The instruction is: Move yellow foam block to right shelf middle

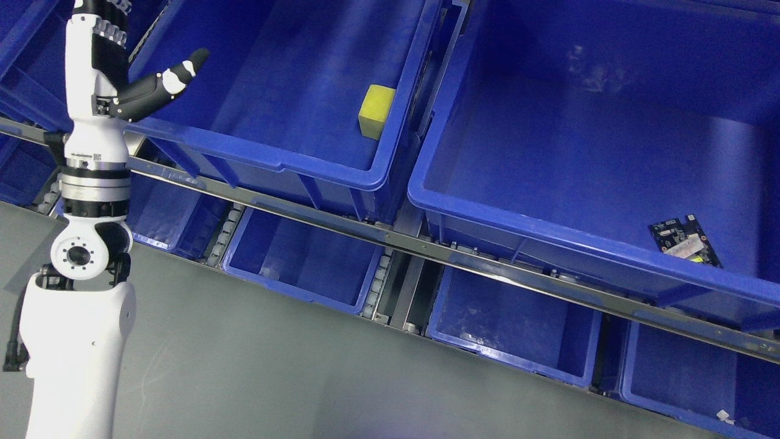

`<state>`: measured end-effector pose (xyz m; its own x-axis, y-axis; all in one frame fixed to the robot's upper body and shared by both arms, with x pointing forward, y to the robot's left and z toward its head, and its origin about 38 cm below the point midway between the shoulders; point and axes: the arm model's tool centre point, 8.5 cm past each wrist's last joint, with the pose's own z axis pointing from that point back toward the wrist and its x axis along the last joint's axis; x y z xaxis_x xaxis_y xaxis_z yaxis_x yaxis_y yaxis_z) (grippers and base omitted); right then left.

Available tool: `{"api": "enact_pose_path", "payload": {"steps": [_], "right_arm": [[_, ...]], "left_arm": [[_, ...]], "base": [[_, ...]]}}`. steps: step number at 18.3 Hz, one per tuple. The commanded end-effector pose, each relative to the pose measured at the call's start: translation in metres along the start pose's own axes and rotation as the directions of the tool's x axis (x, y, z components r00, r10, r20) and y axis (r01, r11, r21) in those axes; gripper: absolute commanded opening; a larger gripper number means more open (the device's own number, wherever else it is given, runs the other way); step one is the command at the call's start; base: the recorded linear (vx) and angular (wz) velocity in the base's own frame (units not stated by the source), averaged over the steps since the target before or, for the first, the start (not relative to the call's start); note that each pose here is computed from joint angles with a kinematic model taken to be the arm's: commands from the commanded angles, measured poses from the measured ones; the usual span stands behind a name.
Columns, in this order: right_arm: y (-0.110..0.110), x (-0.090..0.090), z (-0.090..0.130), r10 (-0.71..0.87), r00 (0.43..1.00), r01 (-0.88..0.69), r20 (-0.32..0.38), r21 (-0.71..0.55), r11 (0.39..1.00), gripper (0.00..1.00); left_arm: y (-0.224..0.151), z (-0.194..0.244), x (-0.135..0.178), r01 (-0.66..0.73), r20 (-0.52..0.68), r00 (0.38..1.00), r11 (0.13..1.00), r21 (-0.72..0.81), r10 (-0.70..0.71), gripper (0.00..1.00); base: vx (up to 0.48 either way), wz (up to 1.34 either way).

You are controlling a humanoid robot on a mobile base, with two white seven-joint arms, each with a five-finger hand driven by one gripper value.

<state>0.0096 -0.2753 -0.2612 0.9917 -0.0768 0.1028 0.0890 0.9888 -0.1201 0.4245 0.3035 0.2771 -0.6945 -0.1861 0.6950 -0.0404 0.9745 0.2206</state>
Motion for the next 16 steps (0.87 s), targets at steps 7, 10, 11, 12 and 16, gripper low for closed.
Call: {"api": "enact_pose_path", "payload": {"steps": [7, 10, 11, 12, 16], "right_arm": [[-0.011, 0.006, -0.001, 0.004, 1.000, -0.004, 0.017, -0.017, 1.000, 1.00], [-0.011, 0.006, -0.001, 0.004, 1.000, -0.004, 0.017, -0.017, 1.000, 1.00], [-0.011, 0.006, -0.001, 0.004, 1.000, -0.004, 0.017, -0.017, 1.000, 1.00], [-0.011, 0.006, -0.001, 0.004, 1.000, -0.004, 0.017, -0.017, 1.000, 1.00], [-0.011, 0.006, -0.001, 0.004, 1.000, -0.004, 0.017, -0.017, 1.000, 1.00]], "left_arm": [[-0.033, 0.003, -0.003, -0.212, -0.061, 0.974, 0.974, 0.080, 0.217, 0.97], [-0.040, -0.004, -0.003, -0.293, -0.046, 0.954, 0.952, 0.091, 0.298, 0.98], [-0.042, -0.004, -0.002, -0.313, -0.042, 0.947, 0.945, 0.096, 0.318, 0.98], [-0.042, -0.005, -0.003, -0.323, -0.041, 0.944, 0.941, 0.099, 0.328, 0.99], [-0.042, -0.003, -0.005, -0.325, -0.049, 0.942, 0.940, 0.104, 0.331, 0.99]], "base": [[0.000, 0.00], [0.000, 0.00], [0.000, 0.00], [0.000, 0.00], [0.000, 0.00]]}}
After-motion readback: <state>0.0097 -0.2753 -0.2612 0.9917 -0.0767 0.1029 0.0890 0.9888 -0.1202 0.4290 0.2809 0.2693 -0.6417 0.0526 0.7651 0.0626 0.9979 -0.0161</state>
